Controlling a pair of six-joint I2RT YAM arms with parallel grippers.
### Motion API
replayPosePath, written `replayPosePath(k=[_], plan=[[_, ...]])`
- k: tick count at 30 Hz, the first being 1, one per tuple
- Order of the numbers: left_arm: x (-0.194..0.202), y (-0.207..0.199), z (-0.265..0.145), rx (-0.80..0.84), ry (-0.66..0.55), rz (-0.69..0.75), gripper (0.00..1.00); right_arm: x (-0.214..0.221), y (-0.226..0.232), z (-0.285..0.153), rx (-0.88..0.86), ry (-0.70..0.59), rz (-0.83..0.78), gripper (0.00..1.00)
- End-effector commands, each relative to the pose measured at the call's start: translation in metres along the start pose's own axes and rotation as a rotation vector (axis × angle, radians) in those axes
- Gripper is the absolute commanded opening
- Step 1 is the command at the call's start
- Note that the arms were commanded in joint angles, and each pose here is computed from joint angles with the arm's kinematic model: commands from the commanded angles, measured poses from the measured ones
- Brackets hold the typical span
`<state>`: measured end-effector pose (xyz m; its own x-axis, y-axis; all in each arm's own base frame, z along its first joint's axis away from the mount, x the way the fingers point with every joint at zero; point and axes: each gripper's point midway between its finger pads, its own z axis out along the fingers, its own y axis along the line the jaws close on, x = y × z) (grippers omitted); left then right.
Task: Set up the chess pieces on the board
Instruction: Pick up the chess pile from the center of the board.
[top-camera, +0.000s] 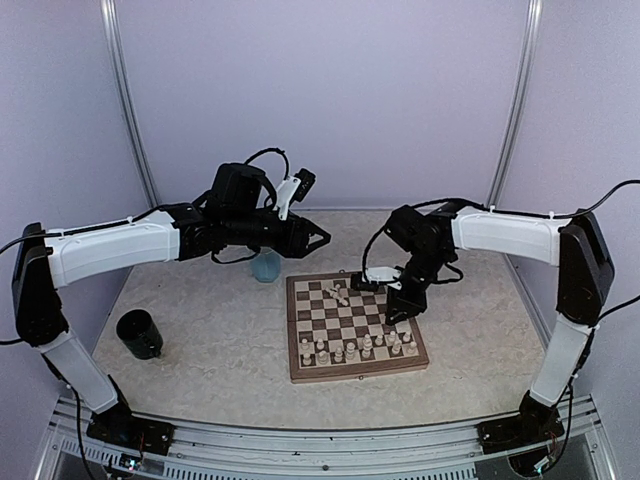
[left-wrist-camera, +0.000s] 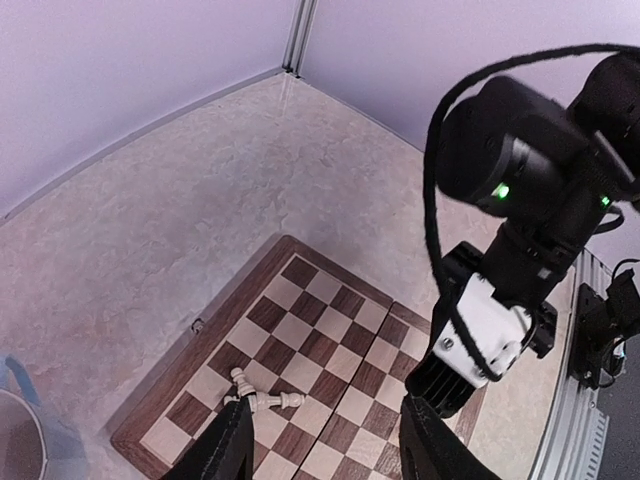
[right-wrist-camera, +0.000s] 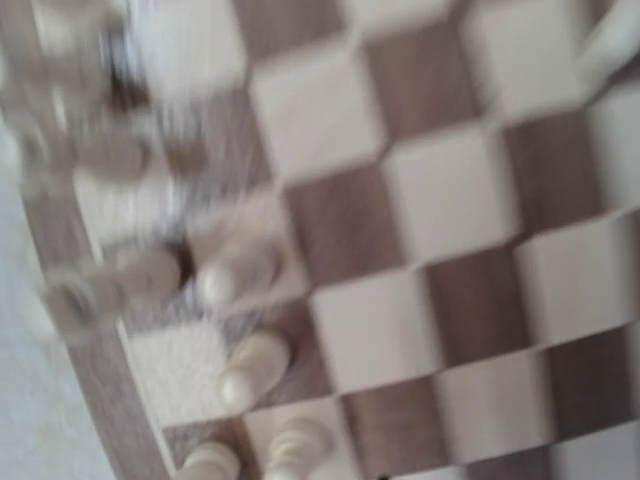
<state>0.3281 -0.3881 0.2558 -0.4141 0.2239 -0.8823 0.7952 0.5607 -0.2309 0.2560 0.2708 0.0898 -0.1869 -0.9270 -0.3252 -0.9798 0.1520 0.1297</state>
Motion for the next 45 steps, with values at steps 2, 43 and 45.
replayPosePath(k=[2, 43, 45], plan=[[0.004, 0.005, 0.009, -0.104, 0.077, 0.088, 0.5, -0.039, -0.021, -0.046, 0.094, -0.192, -0.009, 0.26], [0.043, 0.035, -0.042, -0.348, 0.032, -0.189, 0.5, -0.08, -0.089, 0.076, 0.203, -0.221, 0.16, 0.27], [0.043, 0.034, -0.041, -0.346, 0.031, -0.193, 0.5, -0.085, -0.088, 0.075, 0.187, -0.235, 0.166, 0.34]])
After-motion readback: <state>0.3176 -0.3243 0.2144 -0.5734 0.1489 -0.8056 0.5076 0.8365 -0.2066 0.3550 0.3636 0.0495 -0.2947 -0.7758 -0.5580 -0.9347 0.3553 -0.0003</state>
